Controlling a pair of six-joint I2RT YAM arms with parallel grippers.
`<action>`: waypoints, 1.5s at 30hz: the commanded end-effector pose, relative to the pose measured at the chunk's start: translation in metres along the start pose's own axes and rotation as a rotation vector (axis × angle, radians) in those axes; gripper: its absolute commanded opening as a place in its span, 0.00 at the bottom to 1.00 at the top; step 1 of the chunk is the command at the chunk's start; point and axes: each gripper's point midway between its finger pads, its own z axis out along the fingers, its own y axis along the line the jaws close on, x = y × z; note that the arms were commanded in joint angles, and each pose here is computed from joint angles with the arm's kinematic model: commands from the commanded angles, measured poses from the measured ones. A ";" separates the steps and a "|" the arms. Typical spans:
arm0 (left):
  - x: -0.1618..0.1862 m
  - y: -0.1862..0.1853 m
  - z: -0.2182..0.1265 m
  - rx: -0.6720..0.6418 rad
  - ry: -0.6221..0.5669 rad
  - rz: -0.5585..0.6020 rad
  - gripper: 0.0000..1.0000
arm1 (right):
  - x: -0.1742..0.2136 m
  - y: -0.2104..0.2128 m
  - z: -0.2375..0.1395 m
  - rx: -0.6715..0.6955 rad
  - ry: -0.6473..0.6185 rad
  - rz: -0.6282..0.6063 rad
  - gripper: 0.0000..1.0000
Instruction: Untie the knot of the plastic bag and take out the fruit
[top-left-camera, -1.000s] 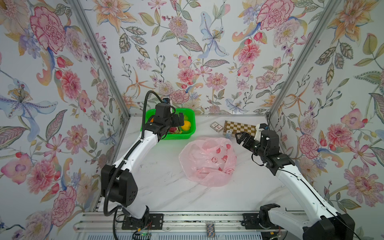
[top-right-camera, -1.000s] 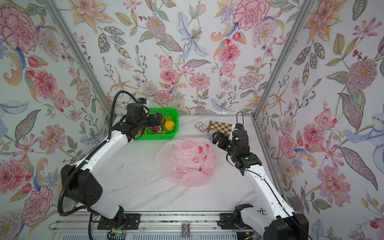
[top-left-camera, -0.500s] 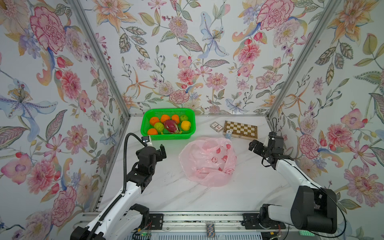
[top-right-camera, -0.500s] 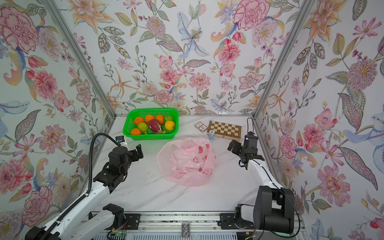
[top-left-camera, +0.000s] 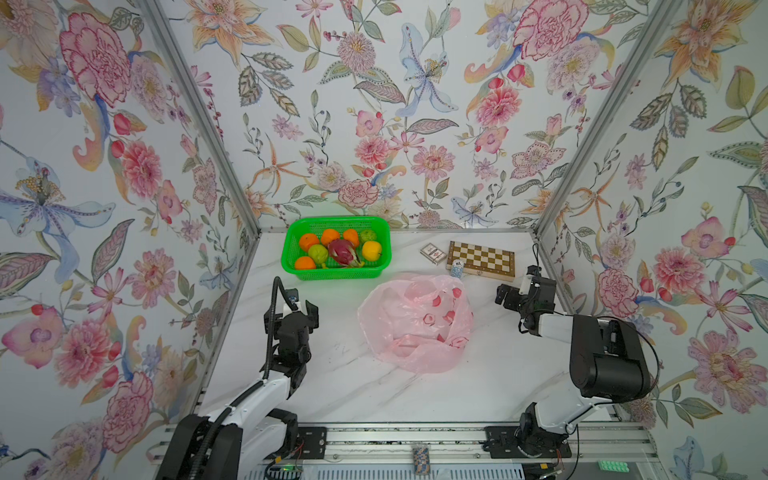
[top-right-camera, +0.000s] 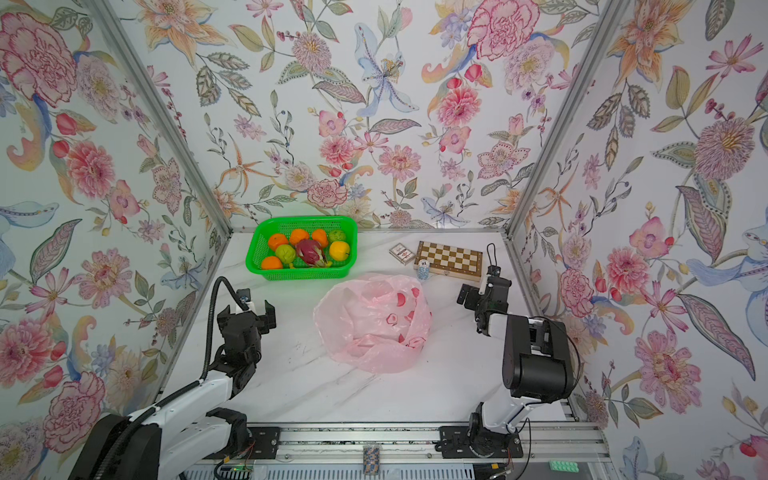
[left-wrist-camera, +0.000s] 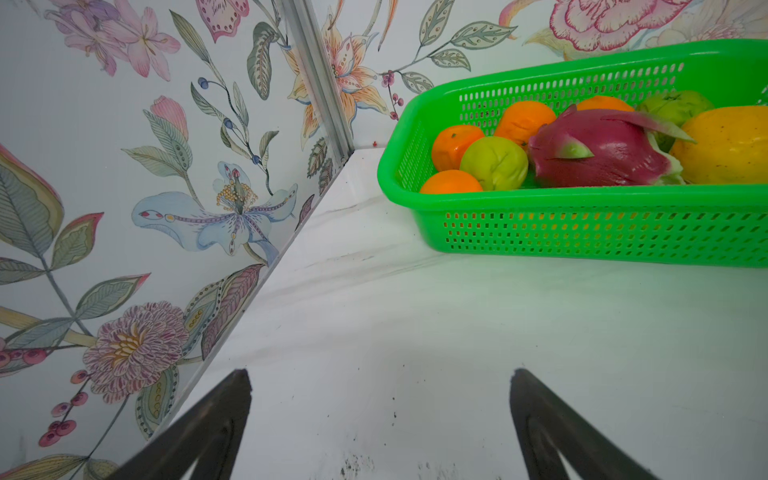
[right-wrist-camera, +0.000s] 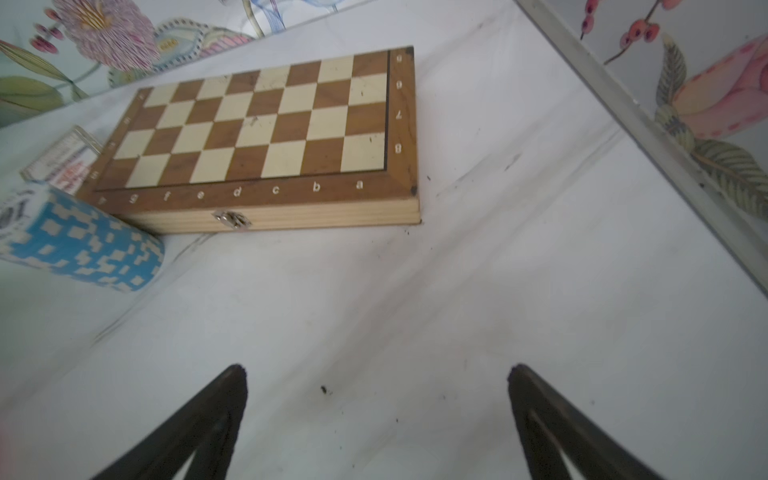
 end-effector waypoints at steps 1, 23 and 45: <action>-0.018 -0.007 0.003 0.066 -0.140 -0.056 0.99 | -0.014 0.021 -0.016 -0.164 -0.098 -0.023 0.99; -0.012 -0.015 0.061 0.201 -0.139 -0.145 0.99 | -0.004 0.010 -0.052 0.035 -0.336 -0.085 0.99; -0.011 -0.015 0.061 0.197 -0.136 -0.143 0.99 | -0.003 0.012 -0.051 0.059 -0.335 -0.101 0.99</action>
